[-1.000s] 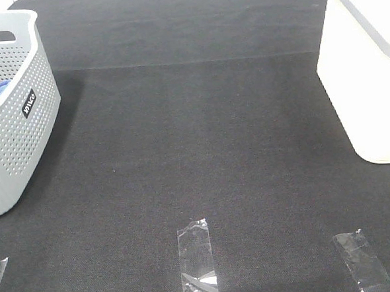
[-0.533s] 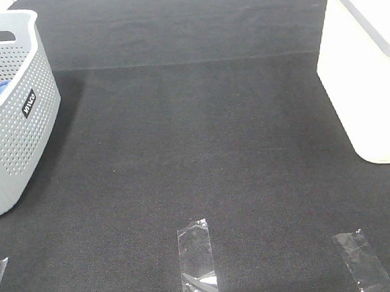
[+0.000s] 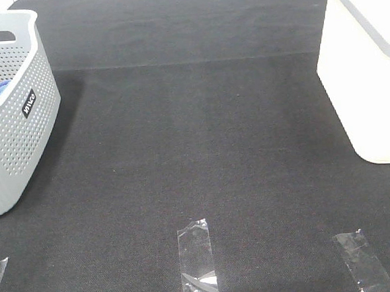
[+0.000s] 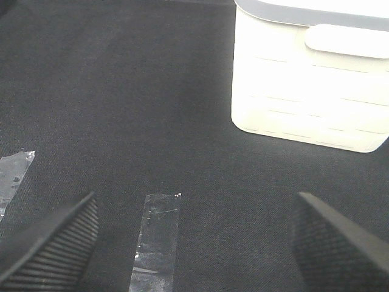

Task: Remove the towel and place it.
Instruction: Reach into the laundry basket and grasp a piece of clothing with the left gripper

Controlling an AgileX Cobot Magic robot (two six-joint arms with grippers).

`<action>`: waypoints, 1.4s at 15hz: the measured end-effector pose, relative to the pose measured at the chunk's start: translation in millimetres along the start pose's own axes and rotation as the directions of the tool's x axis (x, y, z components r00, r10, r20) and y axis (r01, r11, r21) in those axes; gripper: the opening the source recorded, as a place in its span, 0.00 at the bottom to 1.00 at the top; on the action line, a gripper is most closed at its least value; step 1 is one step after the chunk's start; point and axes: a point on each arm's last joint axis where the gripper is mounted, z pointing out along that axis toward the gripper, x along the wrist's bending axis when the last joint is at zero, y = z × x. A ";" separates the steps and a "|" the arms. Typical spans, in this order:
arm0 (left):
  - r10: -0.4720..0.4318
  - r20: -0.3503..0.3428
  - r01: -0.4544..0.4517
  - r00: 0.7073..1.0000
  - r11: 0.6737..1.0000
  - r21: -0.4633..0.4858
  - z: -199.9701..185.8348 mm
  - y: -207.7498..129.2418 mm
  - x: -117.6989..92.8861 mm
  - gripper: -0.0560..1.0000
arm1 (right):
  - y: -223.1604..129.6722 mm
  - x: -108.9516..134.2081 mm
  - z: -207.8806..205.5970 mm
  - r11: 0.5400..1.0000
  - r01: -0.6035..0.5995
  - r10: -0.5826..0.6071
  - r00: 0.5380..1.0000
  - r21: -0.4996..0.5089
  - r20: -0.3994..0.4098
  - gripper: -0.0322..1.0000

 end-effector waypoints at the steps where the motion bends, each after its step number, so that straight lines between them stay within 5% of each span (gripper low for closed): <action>1: 0.000 0.000 0.000 1.000 1.000 0.000 0.0 0.0 0.0 0.77 | 0.0 0.0 0.0 1.000 0.000 0.000 1.000 0.000 0.000 0.81; 21: -0.004 0.008 0.004 1.000 1.000 -0.002 0.0 0.2 -0.7 0.77 | 0.0 0.0 0.0 1.000 0.000 0.000 1.000 0.000 0.000 0.81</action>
